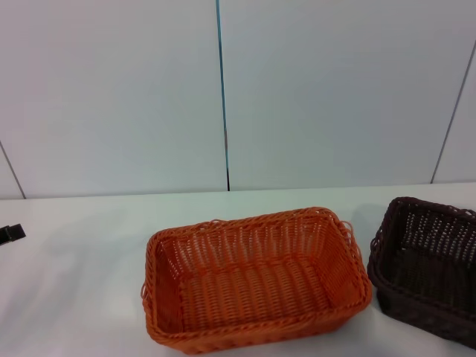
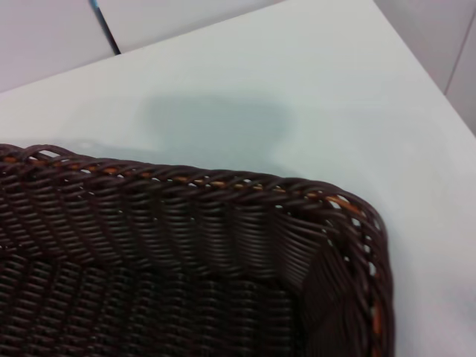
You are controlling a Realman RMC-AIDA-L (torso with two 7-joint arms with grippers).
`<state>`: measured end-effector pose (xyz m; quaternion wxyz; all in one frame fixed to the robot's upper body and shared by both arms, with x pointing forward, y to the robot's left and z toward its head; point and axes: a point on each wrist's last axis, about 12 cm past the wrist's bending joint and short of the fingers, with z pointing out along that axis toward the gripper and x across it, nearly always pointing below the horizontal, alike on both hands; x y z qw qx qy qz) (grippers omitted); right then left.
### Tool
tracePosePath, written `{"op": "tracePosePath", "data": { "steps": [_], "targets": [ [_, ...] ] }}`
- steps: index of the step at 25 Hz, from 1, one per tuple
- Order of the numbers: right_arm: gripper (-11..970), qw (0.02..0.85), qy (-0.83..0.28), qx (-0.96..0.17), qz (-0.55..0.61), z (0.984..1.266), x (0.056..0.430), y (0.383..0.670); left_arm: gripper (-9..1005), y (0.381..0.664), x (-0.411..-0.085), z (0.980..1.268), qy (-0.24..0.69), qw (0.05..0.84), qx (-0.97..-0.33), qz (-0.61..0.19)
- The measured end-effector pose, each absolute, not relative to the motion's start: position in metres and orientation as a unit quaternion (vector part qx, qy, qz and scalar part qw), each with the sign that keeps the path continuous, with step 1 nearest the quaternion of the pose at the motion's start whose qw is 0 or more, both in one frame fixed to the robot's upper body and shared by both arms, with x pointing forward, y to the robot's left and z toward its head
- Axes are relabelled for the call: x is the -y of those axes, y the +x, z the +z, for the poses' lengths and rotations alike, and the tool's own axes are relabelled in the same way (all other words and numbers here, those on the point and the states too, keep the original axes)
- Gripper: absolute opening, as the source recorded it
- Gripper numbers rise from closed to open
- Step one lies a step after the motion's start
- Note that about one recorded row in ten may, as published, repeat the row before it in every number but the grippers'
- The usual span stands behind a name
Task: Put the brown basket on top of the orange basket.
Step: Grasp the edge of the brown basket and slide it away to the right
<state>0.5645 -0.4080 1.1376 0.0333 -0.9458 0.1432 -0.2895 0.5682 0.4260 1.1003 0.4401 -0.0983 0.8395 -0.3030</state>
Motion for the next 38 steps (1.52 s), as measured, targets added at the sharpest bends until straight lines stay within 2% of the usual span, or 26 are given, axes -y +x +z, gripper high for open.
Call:
{"op": "tracePosePath", "data": {
  "steps": [26, 32, 38],
  "targets": [
    [871, 0.032, -0.952, -0.144, -0.269, 1.123, 0.406, 0.564, 875, 0.568, -0.429, 1.102, -0.102, 0.444, -0.837, -0.302],
    [657, 0.025, -0.956, -0.144, -0.256, 1.118, 0.406, 0.564, 875, 0.568, -0.429, 1.102, -0.103, 0.444, -0.837, -0.302],
    [384, 0.025, -0.955, -0.147, -0.256, 1.118, 0.406, 0.564, 875, 0.568, -0.429, 1.102, -0.103, 0.444, -0.837, -0.302]
  ]
}}
